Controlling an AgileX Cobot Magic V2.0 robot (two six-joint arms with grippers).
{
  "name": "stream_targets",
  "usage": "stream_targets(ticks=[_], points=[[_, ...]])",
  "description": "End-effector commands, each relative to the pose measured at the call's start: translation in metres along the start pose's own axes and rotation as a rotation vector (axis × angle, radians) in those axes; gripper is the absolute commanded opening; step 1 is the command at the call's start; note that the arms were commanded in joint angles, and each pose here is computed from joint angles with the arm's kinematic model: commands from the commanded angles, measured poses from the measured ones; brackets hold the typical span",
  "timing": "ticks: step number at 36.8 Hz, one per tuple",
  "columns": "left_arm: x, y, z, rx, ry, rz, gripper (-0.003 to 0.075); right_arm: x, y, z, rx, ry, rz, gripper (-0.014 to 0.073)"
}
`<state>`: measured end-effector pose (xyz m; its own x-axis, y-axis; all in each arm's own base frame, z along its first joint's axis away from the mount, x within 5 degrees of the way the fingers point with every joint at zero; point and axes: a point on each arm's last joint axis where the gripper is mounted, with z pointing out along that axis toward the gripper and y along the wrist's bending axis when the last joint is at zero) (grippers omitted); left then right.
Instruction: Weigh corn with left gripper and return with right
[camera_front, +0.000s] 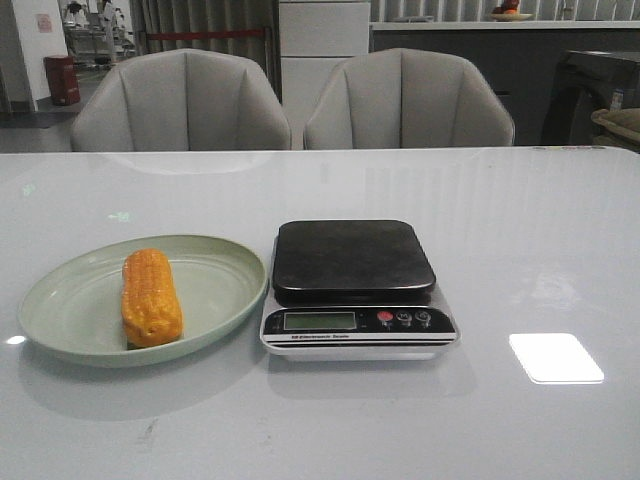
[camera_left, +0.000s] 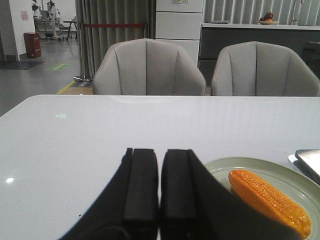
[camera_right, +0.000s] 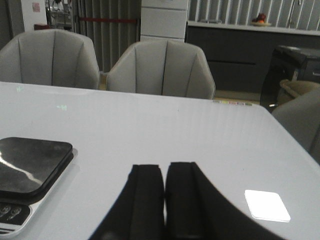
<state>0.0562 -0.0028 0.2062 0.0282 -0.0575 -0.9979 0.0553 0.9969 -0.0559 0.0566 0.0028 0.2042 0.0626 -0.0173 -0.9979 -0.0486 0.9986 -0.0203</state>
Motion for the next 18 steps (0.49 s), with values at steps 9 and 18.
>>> stream_targets(ticks=[9, 18], points=[[0.0023, -0.0006, -0.0006, 0.012, -0.066, -0.007, 0.0114, -0.0075, -0.0004, -0.0018, 0.011, -0.116, -0.028, 0.0183], [0.0023, -0.0006, -0.0006, 0.012, -0.066, -0.007, 0.0114, -0.0075, -0.0004, -0.0018, 0.011, -0.116, -0.028, 0.0183]])
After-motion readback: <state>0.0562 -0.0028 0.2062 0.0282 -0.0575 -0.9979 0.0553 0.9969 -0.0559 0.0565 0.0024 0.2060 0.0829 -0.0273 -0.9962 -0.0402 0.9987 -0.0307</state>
